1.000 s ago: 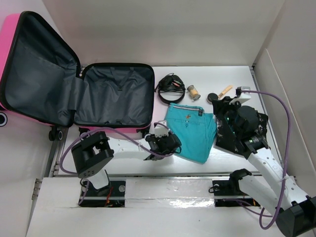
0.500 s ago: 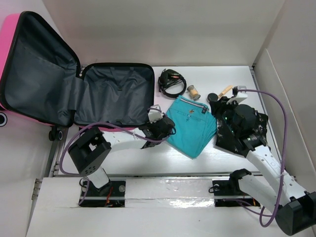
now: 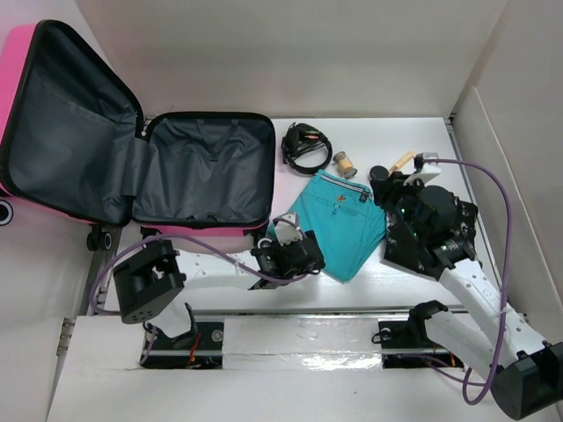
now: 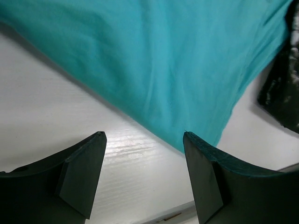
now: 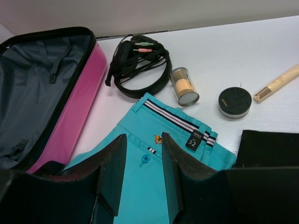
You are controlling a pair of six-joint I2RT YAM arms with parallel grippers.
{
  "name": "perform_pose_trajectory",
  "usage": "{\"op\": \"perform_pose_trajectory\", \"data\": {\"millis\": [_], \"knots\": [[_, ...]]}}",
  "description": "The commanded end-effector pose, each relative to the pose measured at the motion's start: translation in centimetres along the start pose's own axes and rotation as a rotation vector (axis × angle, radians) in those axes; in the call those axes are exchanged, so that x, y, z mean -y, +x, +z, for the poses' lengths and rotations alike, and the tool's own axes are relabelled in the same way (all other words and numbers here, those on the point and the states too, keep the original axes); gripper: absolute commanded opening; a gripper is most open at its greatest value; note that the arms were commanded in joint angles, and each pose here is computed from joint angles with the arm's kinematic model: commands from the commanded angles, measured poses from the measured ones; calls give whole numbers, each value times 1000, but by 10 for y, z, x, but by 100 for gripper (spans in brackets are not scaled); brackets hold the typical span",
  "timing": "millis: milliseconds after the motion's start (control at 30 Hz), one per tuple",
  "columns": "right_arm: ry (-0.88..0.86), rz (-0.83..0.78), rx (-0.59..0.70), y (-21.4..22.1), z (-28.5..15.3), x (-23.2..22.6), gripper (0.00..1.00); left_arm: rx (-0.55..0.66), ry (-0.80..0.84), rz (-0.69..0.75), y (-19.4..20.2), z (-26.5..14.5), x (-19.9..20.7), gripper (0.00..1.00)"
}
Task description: Pack the luggage
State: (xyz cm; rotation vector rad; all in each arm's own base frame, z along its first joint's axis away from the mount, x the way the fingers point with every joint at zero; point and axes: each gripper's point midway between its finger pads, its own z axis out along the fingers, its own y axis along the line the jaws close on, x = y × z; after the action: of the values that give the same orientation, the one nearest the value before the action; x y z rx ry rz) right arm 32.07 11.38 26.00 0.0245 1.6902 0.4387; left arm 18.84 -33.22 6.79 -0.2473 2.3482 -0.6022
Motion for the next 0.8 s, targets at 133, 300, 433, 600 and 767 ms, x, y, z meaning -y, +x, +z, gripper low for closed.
{"op": "perform_pose_trajectory", "data": {"millis": [133, 300, 433, 600, 767], "knots": [[-60, -9, 90, -35, -5, -14, 42, -18, -146, -136, 17, 37, -16, 65], [-69, -8, 89, -36, -5, -16, 42, -73, -187, -171, 28, 54, -15, 57], [-98, -3, 89, -36, -6, -22, 42, -68, -199, -191, 31, 60, -17, 55], [-102, 1, 91, -36, -8, -22, 42, -34, -262, -216, 33, 59, -42, 45], [-108, 1, 92, -36, -8, -23, 38, 28, -285, -206, 19, 59, -61, 19]]}}
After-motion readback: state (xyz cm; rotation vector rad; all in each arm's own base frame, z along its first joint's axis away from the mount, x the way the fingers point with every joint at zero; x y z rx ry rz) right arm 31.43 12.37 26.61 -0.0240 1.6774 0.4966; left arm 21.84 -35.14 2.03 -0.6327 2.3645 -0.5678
